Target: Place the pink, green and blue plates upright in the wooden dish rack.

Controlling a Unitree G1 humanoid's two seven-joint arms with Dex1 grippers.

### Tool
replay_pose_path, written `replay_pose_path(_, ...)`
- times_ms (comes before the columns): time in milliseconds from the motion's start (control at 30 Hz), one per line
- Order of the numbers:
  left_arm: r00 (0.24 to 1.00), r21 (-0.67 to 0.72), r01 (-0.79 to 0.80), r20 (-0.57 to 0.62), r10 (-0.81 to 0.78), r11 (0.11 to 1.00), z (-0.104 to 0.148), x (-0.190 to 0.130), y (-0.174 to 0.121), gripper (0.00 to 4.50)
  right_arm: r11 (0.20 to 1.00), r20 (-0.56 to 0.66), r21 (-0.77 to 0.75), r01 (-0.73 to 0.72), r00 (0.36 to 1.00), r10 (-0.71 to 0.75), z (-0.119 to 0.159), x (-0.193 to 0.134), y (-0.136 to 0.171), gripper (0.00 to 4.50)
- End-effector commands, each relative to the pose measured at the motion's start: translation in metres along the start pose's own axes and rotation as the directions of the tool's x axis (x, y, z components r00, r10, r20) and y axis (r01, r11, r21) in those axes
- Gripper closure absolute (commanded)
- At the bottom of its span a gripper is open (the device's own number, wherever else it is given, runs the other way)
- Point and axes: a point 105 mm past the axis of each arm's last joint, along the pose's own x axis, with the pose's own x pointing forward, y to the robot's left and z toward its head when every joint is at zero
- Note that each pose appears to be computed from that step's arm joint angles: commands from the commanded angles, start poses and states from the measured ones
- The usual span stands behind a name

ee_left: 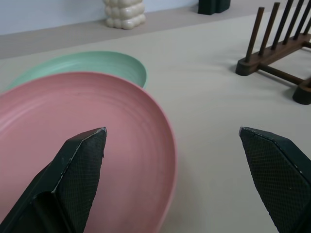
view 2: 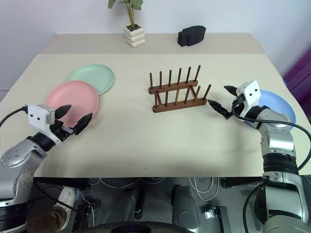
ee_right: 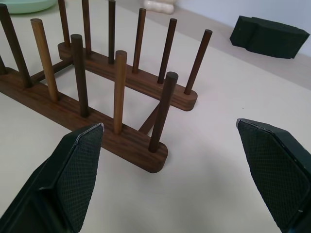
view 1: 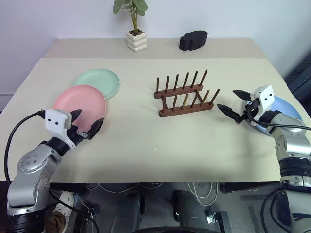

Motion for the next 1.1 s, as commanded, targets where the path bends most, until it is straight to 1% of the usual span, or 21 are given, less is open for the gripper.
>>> replay_pose_path(33, 0.999, 0.035, 0.031, 0.036, -0.033, 0.999, 0.014, 0.002, -0.003, 0.00, 0.999, 0.044, -0.023, 0.026, 0.999, -0.025, 0.010, -0.007, -0.007, 0.04)
replay_pose_path(133, 0.999, 0.031, 0.036, 0.033, -0.037, 0.999, 0.013, 0.004, -0.004, 0.00, 1.000, 0.031, -0.014, 0.025, 0.999, -0.025, 0.003, -0.007, -0.003, 0.04)
replay_pose_path(200, 0.997, 0.026, 0.066, 0.040, -0.067, 0.997, 0.016, 0.004, -0.010, 0.00, 1.000, 0.042, -0.015, 0.017, 0.999, -0.017, 0.006, -0.006, -0.001, 0.04)
replay_pose_path(300, 0.996, 0.024, 0.087, 0.023, -0.088, 0.996, 0.012, 0.004, -0.013, 0.00, 1.000, 0.041, -0.011, 0.020, 0.999, -0.019, 0.006, -0.010, -0.001, 0.04)
replay_pose_path(600, 0.989, 0.013, 0.145, 0.001, -0.145, 0.989, 0.007, 0.003, -0.022, 0.00, 0.999, -0.006, 0.027, -0.048, 0.999, 0.048, 0.001, -0.022, 0.013, 0.04)
replay_pose_path(667, 0.978, -0.005, 0.207, -0.007, -0.207, 0.978, 0.007, 0.006, -0.031, 0.00, 0.998, -0.007, 0.031, -0.047, 0.999, 0.047, -0.001, -0.022, 0.015, 0.04)
replay_pose_path(733, 0.956, 0.006, 0.293, -0.037, -0.292, 0.956, 0.006, 0.018, -0.039, 0.00, 0.998, 0.001, 0.043, -0.052, 0.999, 0.052, -0.004, -0.022, 0.021, 0.04)
replay_pose_path(833, 0.926, 0.057, 0.374, -0.086, -0.369, 0.926, 0.003, 0.035, -0.047, 0.00, 0.996, 0.008, 0.059, -0.063, 0.998, 0.063, -0.010, -0.024, 0.034, 0.04)
replay_pose_path(900, 0.902, 0.063, 0.426, -0.105, -0.418, 0.903, 0.000, 0.051, -0.057, 0.00, 0.995, 0.004, 0.075, -0.060, 0.998, 0.060, -0.016, -0.026, 0.038, 0.04)
replay_pose_path(1000, 0.856, 0.033, 0.507, -0.130, -0.499, 0.861, -0.005, 0.076, -0.076, 0.00, 0.993, 0.007, 0.096, -0.074, 0.997, 0.074, -0.026, -0.029, 0.055, 0.04)
replay_pose_path(1100, 0.806, 0.035, 0.582, -0.155, -0.570, 0.813, -0.010, 0.094, -0.095, 0.00, 0.991, 0.015, 0.115, -0.070, 0.998, 0.069, -0.031, -0.031, 0.064, 0.04)
